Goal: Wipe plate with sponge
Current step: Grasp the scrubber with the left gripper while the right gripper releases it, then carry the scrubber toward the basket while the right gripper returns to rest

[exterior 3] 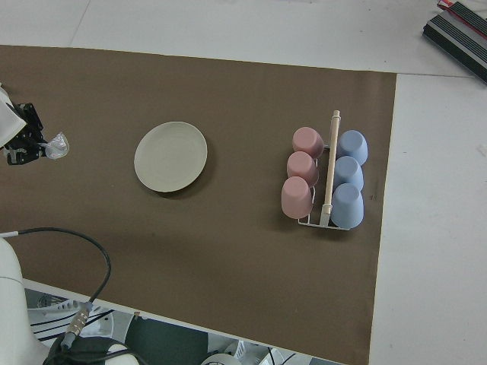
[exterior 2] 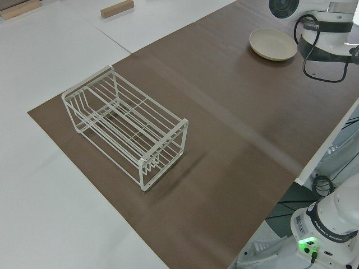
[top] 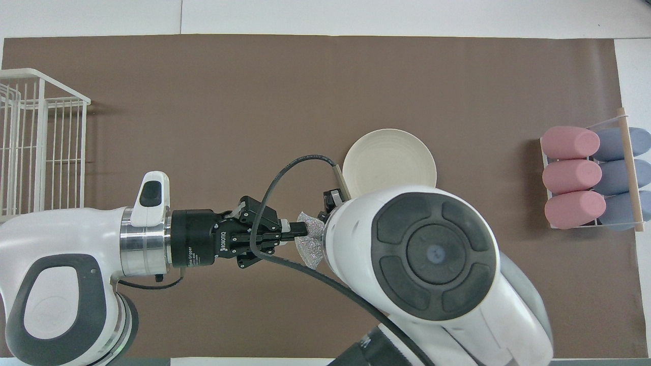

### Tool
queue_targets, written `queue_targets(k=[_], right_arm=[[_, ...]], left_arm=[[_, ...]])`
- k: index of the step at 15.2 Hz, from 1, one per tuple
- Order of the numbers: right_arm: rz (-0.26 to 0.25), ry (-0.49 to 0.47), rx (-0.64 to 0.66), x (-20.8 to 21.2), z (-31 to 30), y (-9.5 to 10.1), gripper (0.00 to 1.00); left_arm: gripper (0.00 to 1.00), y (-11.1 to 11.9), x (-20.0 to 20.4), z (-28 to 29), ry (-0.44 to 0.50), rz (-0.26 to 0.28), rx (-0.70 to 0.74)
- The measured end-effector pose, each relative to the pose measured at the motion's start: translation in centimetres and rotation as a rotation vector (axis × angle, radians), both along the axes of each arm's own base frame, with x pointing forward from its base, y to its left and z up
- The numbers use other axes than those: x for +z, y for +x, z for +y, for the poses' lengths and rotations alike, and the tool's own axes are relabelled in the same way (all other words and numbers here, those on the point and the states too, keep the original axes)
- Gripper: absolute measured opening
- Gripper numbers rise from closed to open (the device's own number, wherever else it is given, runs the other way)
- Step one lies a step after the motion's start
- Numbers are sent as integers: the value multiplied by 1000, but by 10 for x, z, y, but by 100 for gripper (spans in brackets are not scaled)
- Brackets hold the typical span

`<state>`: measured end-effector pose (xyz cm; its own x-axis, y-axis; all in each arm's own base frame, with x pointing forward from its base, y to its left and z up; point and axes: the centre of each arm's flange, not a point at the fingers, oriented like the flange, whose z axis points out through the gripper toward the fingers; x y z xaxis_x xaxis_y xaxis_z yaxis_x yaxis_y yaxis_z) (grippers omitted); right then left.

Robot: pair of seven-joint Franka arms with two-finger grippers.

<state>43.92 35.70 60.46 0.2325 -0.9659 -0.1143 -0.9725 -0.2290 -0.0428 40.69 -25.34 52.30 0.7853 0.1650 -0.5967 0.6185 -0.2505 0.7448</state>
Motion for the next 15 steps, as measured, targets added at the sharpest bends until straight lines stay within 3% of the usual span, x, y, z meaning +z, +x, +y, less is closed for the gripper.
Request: queue_targets(k=[3,8,11,15], right_arm=[[-23,-9,77,2,-15,11,50],[-52,-60,384,11,-106,53,99],[-68,-78,600,15,-173,76,100],[-91,-87,814,15,-227,92,100]], left_arm=[[4,-1,1,-2,0,2,-2],[4,-2,4,-1,-3,6,2],[4,-1,3,2,18,8,1],[4,-1,-6,8,174,-17,-44]])
